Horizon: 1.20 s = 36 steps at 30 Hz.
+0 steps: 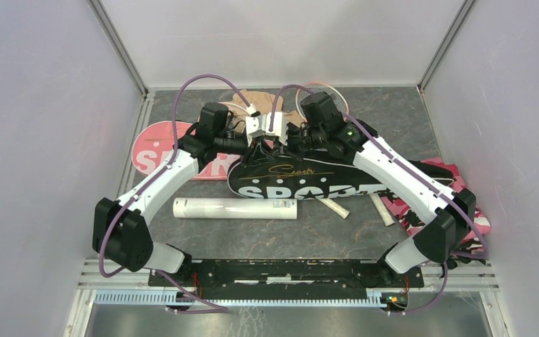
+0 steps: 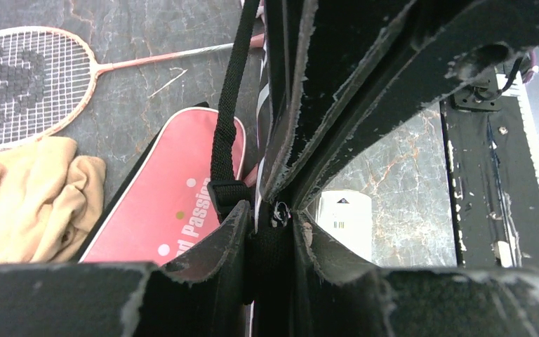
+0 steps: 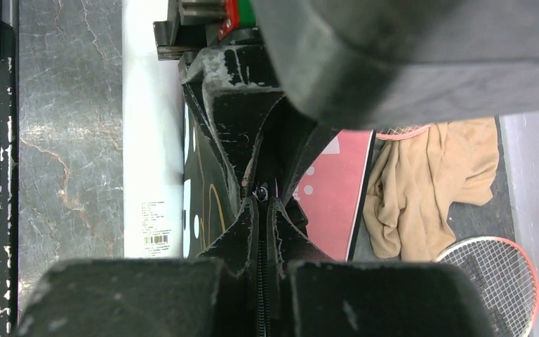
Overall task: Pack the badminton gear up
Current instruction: Zip the racket bag at the center of the board.
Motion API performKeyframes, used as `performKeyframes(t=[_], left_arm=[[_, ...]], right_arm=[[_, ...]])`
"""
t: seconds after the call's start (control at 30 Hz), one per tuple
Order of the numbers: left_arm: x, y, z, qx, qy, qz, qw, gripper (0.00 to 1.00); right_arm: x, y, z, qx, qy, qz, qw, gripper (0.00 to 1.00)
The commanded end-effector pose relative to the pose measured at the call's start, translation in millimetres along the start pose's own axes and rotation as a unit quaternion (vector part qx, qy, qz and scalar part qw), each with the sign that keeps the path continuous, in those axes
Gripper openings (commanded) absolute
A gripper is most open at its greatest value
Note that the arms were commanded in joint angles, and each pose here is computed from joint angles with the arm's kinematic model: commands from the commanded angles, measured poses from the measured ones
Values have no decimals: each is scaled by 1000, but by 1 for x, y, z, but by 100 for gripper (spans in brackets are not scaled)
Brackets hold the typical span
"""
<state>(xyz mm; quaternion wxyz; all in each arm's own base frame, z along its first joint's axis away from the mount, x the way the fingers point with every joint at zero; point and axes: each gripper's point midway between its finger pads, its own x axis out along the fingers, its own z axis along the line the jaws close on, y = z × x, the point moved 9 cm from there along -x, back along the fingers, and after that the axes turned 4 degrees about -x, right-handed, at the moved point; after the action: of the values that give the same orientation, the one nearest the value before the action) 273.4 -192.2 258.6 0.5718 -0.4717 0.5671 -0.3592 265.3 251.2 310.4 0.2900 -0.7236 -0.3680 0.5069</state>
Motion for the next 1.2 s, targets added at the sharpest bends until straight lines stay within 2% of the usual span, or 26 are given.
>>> performKeyframes(t=[0.0, 0.63, 1.17], left_arm=[[-9, -17, -3, 82, 8, -10, 997, 2], [-26, -27, 7, 171, -12, 5, 985, 2], [-53, -41, 26, 213, -30, 39, 976, 2]], right_arm=[[-27, -10, 0, -25, 34, -2, 999, 0], [-60, 20, -1, -26, 50, 32, 998, 0], [-105, 72, 8, -12, 61, 116, 991, 0]])
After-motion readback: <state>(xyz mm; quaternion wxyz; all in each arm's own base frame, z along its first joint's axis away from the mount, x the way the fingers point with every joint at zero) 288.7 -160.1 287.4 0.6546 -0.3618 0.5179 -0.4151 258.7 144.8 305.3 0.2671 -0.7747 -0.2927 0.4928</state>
